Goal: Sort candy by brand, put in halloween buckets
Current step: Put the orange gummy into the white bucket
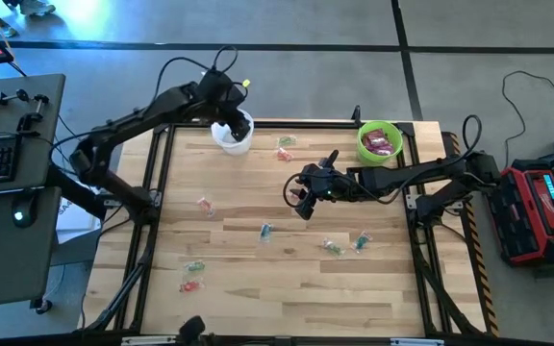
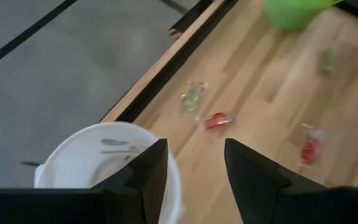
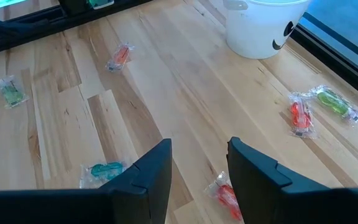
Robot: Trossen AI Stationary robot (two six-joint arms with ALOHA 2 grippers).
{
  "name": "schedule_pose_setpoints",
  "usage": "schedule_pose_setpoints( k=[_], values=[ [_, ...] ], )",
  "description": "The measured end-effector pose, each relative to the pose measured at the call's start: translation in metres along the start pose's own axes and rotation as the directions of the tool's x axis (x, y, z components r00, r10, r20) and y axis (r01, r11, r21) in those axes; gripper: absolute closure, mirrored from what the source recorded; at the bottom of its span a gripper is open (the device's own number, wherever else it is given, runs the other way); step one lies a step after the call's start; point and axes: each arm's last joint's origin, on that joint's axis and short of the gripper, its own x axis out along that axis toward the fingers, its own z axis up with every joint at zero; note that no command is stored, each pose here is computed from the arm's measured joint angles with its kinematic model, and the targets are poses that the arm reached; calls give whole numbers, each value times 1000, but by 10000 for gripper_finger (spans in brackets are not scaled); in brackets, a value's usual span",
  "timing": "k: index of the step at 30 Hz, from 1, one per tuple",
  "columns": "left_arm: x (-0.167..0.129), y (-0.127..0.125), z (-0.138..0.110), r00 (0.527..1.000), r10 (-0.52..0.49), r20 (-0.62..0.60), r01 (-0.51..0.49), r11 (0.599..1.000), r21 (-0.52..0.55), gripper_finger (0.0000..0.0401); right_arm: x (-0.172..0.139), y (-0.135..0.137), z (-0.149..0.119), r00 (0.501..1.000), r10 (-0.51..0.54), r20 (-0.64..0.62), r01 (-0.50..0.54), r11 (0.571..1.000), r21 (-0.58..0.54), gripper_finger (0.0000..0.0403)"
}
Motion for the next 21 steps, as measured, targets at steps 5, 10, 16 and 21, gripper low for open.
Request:
schedule_pose_setpoints(
  k=[5,10,16,21],
  values=[
    [-19,-21,-7,997,-37,65,36,999,26,249,0,0,0,1000,0,0,0,1000,-4,261],
    [-26,-35,-26,992,-75,106,77,997,-15,249,0,0,0,1000,0,0,0,1000,-4,261],
    [-36,-52,-53,984,-132,118,130,991,21,249,0,0,0,1000,0,0,0,1000,-6,261],
    [-49,-64,-79,982,-182,58,178,982,64,250,0,0,0,1000,0,0,0,1000,-7,261]
  ],
)
